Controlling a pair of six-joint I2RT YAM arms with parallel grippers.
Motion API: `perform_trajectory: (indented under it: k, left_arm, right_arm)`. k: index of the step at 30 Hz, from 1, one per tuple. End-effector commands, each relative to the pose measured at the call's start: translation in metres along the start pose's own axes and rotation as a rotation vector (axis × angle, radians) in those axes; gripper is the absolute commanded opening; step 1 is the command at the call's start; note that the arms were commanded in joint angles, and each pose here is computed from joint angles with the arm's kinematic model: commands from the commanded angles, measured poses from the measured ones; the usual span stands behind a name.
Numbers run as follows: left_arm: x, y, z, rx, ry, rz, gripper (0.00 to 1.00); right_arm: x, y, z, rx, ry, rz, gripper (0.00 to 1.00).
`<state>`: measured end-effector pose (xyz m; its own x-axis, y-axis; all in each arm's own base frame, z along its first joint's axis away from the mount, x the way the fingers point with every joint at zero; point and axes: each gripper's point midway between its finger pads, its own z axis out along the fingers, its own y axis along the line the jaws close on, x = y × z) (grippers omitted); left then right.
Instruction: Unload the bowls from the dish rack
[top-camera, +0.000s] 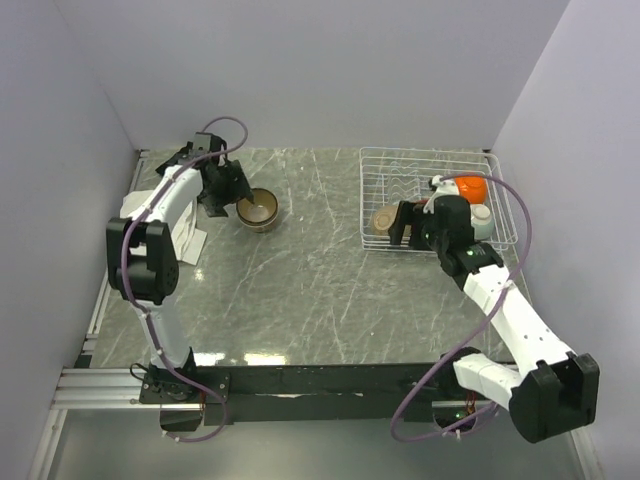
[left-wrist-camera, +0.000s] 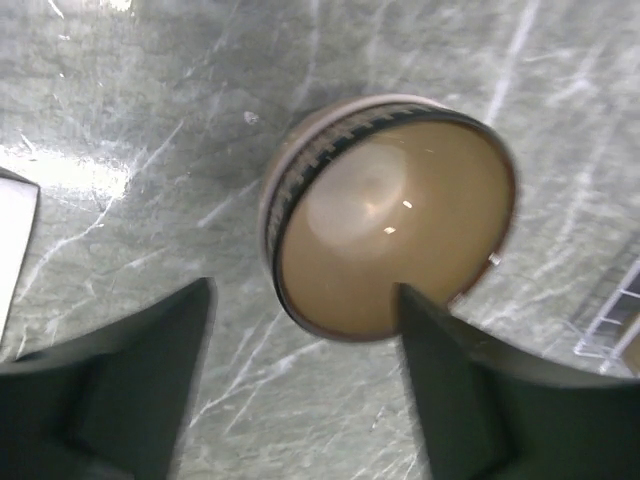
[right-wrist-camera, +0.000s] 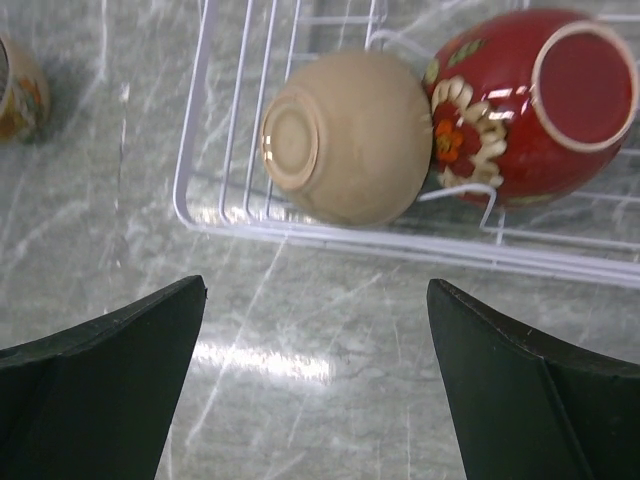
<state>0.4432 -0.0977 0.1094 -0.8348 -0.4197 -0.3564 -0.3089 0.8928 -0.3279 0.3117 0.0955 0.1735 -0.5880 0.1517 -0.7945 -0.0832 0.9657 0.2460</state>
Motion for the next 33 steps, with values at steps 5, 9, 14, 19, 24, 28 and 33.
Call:
perform_trajectory:
  k: [5,9,14,19,24,28,33]
  left_arm:
    - [-0.012,-0.014,-0.083,0.11,-0.222,0.045,0.99]
    - [0.015,0.007,-0.089,0.075,-0.293,0.107,0.99]
    - [0.045,0.032,-0.101,0.06,-0.392,0.155,0.99]
    - [0.061,0.043,-0.095,0.061,-0.431,0.199,0.99]
    - [0.067,0.043,-0.086,0.066,-0.439,0.226,0.99]
    - [0.059,0.037,-0.087,0.072,-0.457,0.234,0.99]
    - [0.06,0.039,-0.085,0.061,-0.457,0.236,0.99]
  right_arm:
    - [-0.048,0.003,0.011,0.011,-0.049,0.117,1.0]
    - [-0.051,0.001,0.029,0.054,-0.024,0.191,1.0]
    - [-0.055,-0.006,0.044,0.129,-0.002,0.28,1.0]
    - [-0.047,-0.017,0.062,0.204,0.036,0.312,1.0]
    - [-0.033,-0.022,0.079,0.237,0.108,0.302,1.0]
    - [-0.019,-0.025,0.09,0.249,0.142,0.31,1.0]
    - [-0.01,-0.029,0.102,0.261,0.157,0.307,1.0]
